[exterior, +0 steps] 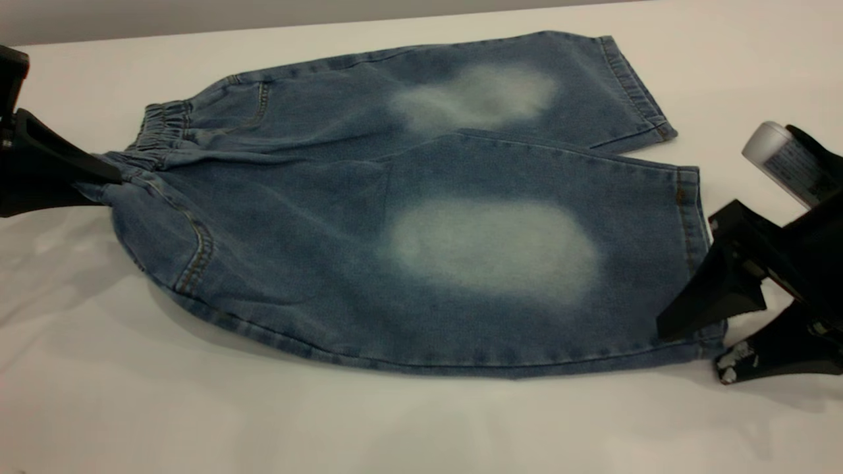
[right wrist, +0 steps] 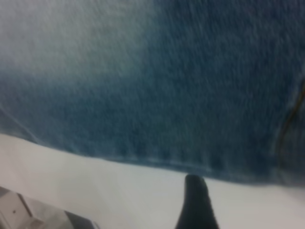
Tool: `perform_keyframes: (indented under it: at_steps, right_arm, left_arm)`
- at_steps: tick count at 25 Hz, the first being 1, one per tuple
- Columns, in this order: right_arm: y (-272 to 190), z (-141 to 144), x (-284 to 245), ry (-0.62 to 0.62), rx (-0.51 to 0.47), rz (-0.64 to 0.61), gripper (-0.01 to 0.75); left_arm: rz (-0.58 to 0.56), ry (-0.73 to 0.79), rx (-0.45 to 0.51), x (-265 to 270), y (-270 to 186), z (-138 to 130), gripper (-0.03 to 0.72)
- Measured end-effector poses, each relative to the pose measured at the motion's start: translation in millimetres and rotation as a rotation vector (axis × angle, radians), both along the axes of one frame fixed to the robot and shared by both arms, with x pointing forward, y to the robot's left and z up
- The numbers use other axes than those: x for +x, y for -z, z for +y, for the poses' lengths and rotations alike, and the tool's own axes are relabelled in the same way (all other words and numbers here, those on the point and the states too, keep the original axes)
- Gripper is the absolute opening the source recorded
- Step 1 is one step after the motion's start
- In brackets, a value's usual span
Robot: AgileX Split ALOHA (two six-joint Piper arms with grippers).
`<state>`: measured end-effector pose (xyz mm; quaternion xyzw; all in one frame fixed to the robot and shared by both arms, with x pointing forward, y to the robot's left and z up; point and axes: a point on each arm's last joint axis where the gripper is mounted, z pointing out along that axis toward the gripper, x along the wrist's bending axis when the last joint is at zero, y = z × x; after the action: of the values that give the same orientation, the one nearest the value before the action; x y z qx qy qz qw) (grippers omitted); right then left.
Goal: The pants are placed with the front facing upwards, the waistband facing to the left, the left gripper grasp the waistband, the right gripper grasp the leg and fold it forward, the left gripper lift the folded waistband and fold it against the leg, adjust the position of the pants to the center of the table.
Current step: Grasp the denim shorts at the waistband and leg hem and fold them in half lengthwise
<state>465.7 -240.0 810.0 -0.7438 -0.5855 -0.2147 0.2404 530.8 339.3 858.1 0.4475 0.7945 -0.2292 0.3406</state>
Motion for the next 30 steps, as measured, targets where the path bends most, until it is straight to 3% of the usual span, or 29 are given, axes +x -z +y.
perform_keyframes:
  at_steps: [9,16,21,30]
  right_arm:
    - [-0.7,0.0,6.1,0.011,0.003,-0.075,0.431]
    - [-6.7,6.3,9.7,-0.003,0.094,-0.141,0.431]
    - [1.8,1.7,5.8,0.017,0.028,-0.074,0.430]
    - [-0.7,4.0,10.0,0.024,0.065,-0.131,0.333]
  left_arm:
    - [0.001,0.001,0.003,-0.1,0.2,0.2,0.111]
    - [-0.001,0.003,0.004,-0.2,0.3,0.2,0.111]
    - [-0.001,0.004,0.005,-0.2,0.3,0.2,0.111]
    - [-0.001,0.005,0.003,-0.3,0.2,0.0,0.111]
